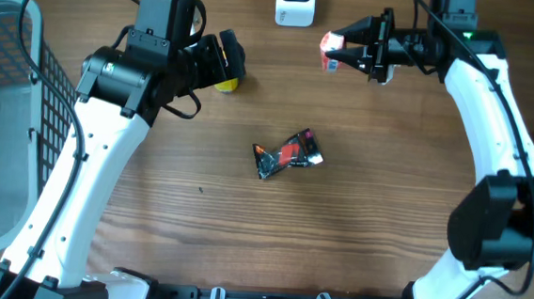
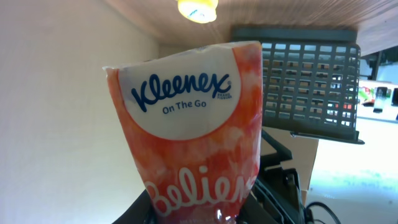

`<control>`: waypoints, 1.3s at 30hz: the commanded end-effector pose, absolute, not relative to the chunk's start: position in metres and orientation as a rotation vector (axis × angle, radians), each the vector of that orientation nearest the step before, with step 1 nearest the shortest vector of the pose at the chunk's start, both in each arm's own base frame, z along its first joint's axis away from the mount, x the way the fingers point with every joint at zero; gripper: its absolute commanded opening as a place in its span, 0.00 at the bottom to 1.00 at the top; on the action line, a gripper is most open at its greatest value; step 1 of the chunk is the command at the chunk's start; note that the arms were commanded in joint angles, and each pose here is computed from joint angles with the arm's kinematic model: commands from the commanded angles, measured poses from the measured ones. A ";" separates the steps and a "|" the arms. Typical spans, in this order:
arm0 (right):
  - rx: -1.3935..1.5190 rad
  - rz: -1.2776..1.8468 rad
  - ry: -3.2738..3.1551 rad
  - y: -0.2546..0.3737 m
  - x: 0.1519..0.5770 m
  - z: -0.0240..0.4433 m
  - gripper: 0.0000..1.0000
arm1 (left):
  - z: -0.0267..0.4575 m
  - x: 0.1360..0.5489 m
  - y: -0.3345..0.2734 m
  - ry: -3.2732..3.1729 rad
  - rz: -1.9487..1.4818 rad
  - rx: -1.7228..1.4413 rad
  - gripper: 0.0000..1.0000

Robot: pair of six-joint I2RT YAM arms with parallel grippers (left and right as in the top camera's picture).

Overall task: Scan the item barcode
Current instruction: 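Lift the Kleenex pack with the right gripper and raise it, then hold the Kleenex pack's barcode in front of the white scanner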

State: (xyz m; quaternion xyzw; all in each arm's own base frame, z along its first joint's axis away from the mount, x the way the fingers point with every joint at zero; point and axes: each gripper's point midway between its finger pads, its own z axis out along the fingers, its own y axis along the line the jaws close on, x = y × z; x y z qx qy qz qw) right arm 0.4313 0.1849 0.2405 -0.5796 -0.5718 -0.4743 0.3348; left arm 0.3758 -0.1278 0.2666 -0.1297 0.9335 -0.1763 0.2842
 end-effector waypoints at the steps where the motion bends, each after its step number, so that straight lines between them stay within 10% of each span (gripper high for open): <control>1: -1.498 -1.179 -1.421 0.187 0.433 0.225 0.27 | 0.261 0.374 -0.128 2.518 -0.481 -0.364 1.00; 25: -1.514 -0.804 -1.313 0.188 0.401 0.062 0.21 | 0.260 0.372 -0.128 2.527 -0.477 -0.366 1.00; 39: -1.516 -0.732 -1.343 0.184 0.383 0.057 0.20 | 0.258 0.371 -0.127 2.536 -0.472 -0.368 1.00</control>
